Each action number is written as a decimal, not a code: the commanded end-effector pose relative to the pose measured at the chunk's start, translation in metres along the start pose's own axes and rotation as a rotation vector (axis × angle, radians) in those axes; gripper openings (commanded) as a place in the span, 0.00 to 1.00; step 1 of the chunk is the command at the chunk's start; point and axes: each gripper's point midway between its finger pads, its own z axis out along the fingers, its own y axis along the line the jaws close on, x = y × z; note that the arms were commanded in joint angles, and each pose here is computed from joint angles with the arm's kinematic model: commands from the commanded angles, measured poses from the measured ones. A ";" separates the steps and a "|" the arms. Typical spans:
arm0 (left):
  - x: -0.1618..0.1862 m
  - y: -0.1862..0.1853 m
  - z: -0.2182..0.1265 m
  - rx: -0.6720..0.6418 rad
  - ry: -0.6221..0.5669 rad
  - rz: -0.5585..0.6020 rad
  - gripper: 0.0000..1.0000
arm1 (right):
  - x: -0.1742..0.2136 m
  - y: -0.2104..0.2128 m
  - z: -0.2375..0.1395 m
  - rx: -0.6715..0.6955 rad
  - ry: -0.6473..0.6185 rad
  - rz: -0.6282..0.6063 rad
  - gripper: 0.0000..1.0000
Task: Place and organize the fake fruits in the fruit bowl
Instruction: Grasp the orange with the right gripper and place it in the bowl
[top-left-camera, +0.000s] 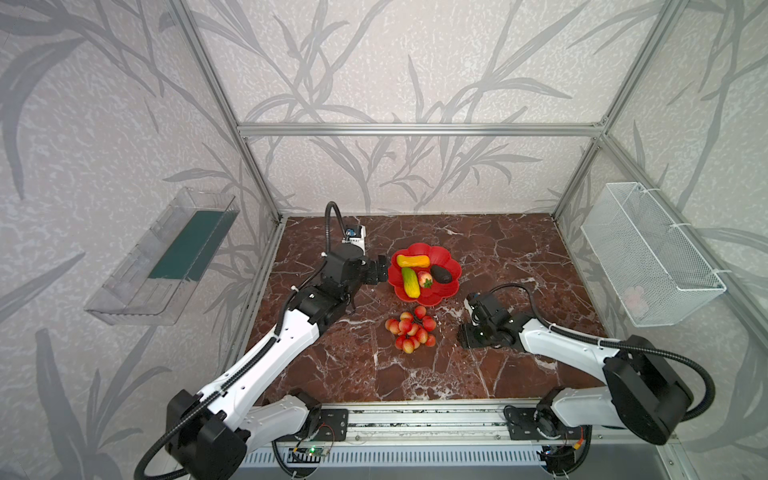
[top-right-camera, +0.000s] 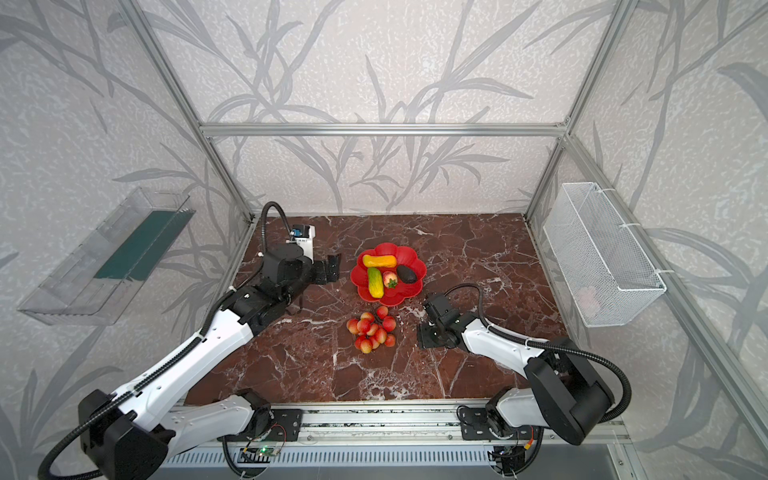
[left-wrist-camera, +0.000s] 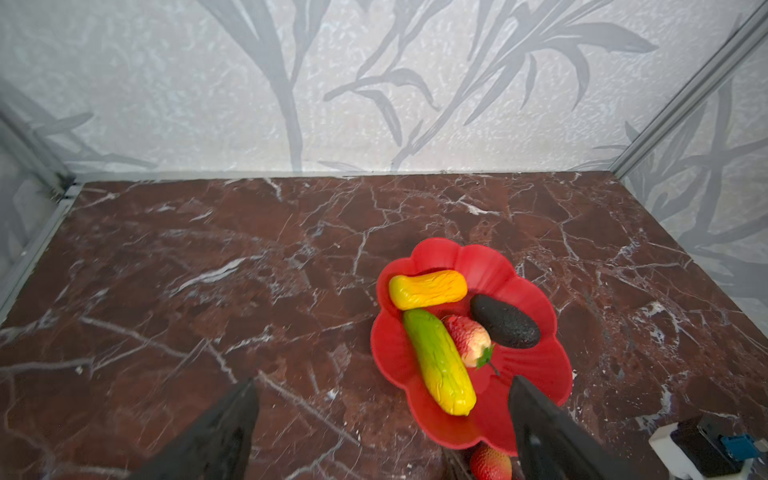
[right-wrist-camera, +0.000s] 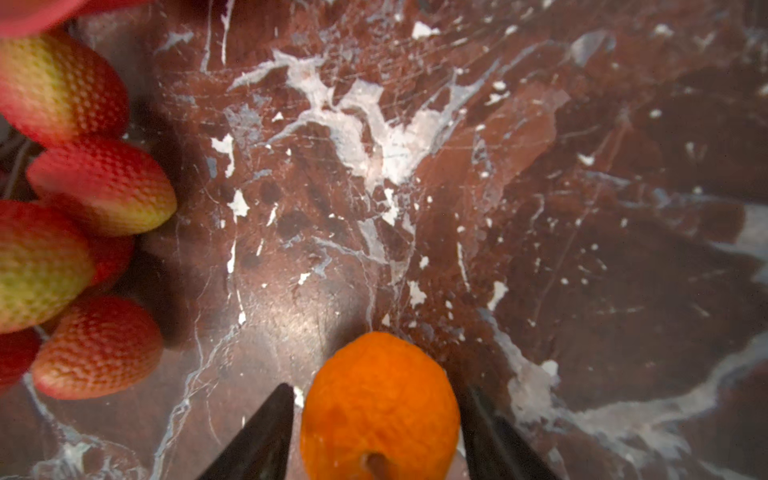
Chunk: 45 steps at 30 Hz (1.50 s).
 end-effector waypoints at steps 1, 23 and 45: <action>0.006 0.022 -0.022 -0.059 -0.033 -0.087 0.95 | -0.016 0.009 -0.003 -0.013 -0.054 0.001 0.51; 0.082 0.057 -0.088 -0.025 0.009 -0.244 0.98 | -0.149 0.073 -0.028 -0.017 -0.211 -0.246 0.39; 0.146 -0.054 -0.045 0.422 0.369 -0.286 0.80 | -0.126 0.080 -0.063 -0.136 -0.237 -0.162 0.80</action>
